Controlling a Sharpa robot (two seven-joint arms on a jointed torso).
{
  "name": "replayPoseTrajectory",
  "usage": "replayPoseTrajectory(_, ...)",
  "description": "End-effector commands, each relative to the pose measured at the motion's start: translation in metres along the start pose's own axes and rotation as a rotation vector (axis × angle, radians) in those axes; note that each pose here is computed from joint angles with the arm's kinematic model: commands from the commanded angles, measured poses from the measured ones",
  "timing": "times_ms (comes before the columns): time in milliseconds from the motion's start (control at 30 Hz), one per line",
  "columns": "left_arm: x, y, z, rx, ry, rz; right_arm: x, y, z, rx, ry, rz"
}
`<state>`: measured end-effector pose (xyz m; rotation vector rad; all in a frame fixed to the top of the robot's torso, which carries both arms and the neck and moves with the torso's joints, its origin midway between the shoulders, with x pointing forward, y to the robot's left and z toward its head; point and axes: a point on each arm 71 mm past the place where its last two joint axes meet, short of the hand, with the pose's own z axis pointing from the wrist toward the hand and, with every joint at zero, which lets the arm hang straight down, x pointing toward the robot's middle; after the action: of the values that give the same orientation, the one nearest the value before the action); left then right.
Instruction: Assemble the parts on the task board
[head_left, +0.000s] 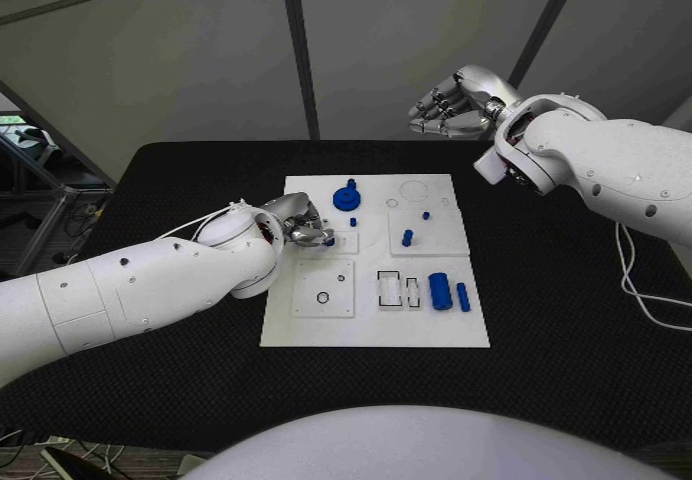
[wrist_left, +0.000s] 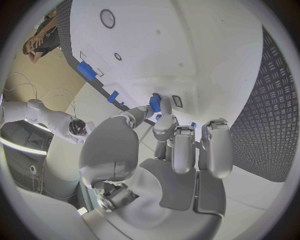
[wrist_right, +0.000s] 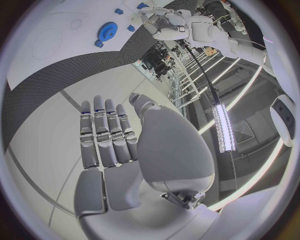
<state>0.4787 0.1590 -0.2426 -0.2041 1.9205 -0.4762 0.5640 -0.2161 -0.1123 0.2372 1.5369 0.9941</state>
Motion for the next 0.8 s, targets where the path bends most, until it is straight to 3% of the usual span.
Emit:
replayPoseTrajectory(33,0.0079,0.0003,-0.0009,0.0,0.049,0.006,-0.0005,0.0016,0.0006,-0.01,0.001,-0.001)
replayPoseTrajectory(800,0.0044,0.002,0.0014,-0.007,0.013,-0.008,-0.0006,0.0014,0.0008,-0.01,0.001,-0.001)
